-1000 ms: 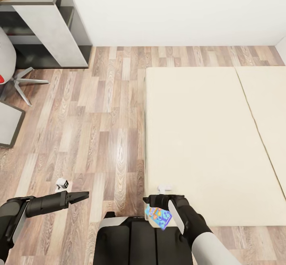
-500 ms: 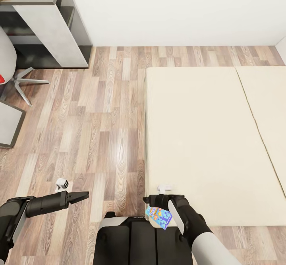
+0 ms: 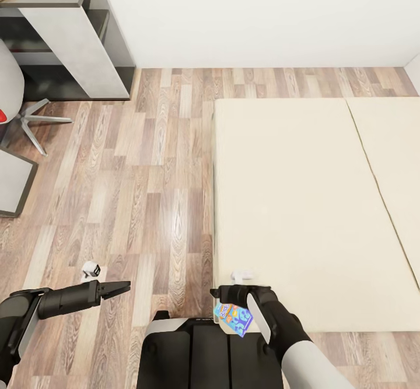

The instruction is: Put all the toys in the child's room - the three board games (two on the bed and one on the table), the two jigsaw puzzles on the table, and the tennis ball on the table - inside the toy box on the table in the child's room.

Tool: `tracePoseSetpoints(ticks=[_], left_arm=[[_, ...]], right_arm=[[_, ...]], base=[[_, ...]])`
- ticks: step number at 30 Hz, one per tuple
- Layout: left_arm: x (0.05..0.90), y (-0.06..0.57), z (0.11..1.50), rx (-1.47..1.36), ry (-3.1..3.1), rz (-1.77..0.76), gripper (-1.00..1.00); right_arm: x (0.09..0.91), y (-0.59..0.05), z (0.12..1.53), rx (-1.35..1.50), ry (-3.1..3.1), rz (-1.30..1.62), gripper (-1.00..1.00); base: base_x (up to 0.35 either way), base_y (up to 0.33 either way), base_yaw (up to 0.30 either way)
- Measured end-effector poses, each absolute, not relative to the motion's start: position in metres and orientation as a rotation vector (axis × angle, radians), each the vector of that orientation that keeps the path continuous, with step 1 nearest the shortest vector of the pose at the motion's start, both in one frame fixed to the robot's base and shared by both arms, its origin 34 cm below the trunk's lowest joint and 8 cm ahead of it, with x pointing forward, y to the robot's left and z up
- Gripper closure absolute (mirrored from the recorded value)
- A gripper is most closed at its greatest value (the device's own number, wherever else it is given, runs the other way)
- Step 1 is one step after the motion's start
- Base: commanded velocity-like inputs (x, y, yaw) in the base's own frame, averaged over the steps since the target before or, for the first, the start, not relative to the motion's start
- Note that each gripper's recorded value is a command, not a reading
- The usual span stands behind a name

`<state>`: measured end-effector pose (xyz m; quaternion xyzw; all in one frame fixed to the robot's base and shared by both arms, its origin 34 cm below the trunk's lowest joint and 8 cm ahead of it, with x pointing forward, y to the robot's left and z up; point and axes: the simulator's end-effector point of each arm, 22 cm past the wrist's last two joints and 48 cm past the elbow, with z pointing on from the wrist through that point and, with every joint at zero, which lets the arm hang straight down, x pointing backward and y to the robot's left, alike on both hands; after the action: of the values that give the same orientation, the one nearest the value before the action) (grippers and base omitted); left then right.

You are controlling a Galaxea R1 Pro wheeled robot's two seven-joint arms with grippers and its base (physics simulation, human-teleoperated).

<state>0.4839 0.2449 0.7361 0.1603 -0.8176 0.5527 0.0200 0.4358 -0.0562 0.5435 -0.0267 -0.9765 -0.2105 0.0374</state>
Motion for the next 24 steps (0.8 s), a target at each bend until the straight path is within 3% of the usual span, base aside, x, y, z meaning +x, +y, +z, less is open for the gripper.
tracePoseSetpoints(ticks=[11, 24], left_arm=[[0.484, 0.246, 0.736, 0.497, -2.538, 1.714, -1.0], [0.484, 0.246, 0.736, 0.498, -2.537, 1.715, -1.0]], right_arm=[[0.493, -0.057, 0.568, -0.085, -3.099, -0.694, -1.0], [0.48, -0.095, 0.596, -0.204, -3.089, -0.646, -1.0]], base=[[0.0, 0.0, 0.0], [0.0, 0.0, 0.0]])
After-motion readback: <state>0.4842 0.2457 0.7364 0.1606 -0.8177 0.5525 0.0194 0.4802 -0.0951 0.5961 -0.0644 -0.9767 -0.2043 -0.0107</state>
